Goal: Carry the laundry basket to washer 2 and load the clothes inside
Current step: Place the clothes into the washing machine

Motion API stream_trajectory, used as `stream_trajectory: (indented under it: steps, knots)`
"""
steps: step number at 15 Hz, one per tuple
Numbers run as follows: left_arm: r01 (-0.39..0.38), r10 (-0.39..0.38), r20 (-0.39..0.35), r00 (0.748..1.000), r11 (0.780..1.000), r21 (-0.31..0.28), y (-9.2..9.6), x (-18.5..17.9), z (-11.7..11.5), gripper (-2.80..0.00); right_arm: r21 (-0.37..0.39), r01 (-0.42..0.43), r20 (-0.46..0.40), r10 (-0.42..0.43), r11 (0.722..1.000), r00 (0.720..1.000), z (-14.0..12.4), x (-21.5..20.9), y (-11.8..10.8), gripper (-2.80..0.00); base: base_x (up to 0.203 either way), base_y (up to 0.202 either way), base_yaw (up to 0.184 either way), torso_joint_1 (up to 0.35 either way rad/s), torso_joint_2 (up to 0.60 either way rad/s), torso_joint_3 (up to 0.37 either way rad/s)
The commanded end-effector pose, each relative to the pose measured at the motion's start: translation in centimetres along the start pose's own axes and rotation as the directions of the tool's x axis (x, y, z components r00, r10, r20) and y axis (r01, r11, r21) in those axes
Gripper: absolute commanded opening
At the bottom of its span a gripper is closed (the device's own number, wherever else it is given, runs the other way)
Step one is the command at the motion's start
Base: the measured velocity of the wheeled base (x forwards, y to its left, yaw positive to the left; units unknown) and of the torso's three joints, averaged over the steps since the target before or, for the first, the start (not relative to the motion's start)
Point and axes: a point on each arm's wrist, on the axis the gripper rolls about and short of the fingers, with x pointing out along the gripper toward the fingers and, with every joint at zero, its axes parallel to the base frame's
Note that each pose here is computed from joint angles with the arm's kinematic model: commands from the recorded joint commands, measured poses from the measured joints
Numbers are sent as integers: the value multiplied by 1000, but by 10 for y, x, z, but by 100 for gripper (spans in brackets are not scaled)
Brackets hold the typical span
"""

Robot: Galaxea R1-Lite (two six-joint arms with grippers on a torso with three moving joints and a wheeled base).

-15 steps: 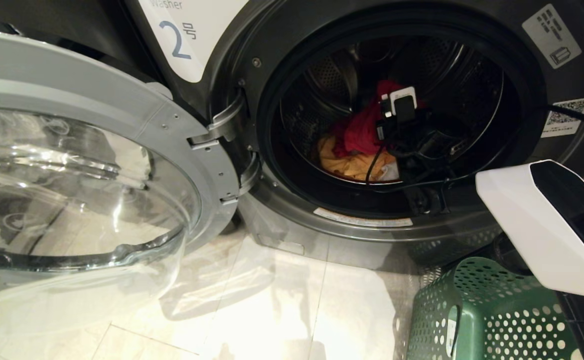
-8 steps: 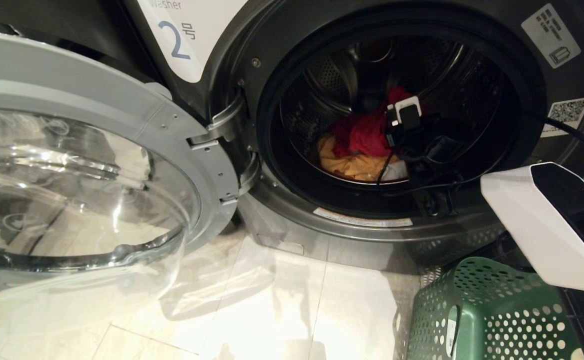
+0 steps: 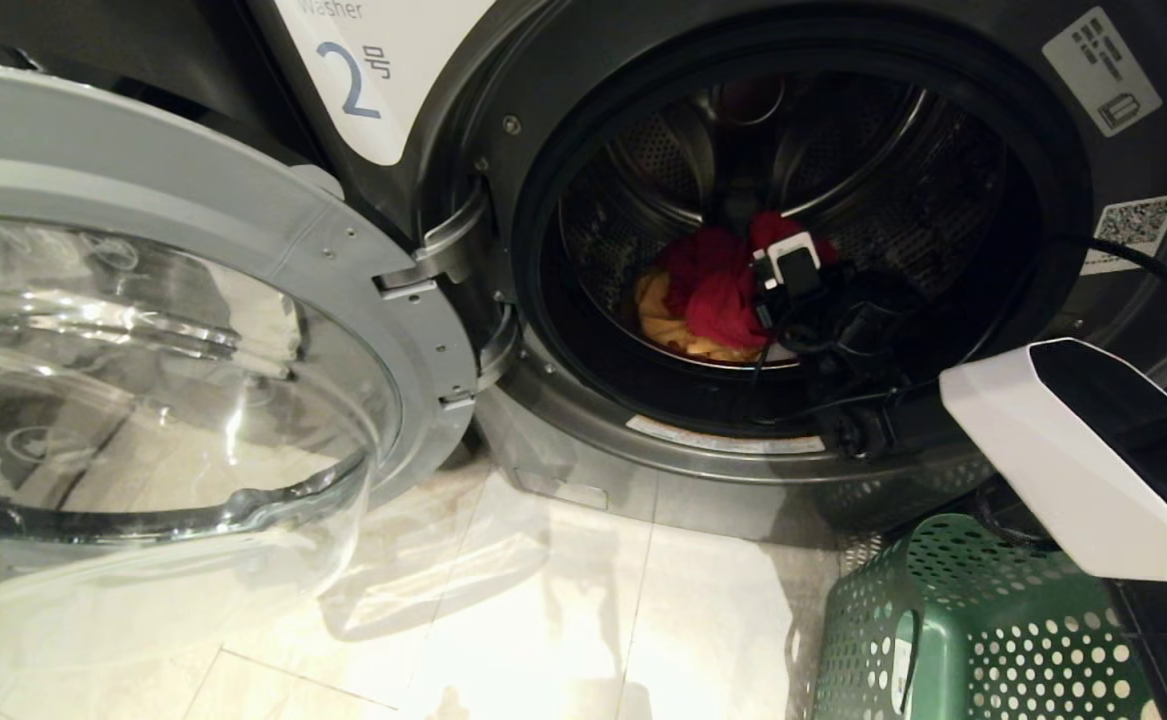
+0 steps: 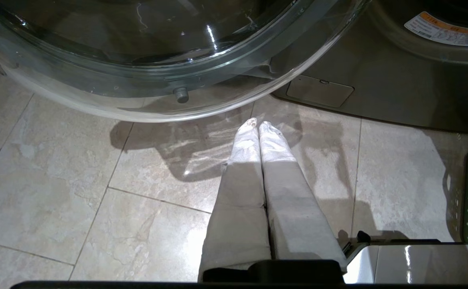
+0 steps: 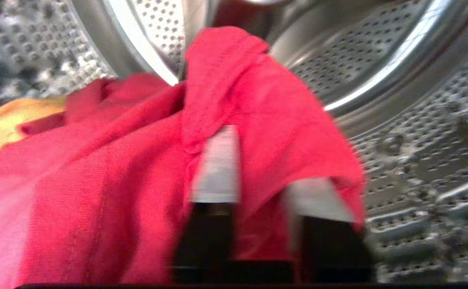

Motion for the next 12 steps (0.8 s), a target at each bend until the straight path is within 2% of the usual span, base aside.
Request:
stream_trajectory:
  steps: [1,6,9,12]
  knots:
    - [-2,2,-3,1000,1000,0,0,0,0,-280,0,0,1,0,1000,1000,1,-1,4,0,0,0,0,0,0,0]
    - [0,0,-3,1000,1000,0,0,0,0,-280,-9,-59,-50,59,998,997,-10,-14,20,0,0,0,0,0,0,0]
    - [0,0,-3,1000,1000,0,0,0,0,-280,3,-60,-44,60,998,997,2,-17,15,0,0,0,0,0,0,0]
    - [0,0,-3,1000,1000,0,0,0,0,-280,22,-63,-30,64,998,997,31,-26,-2,0,0,0,0,0,0,0]
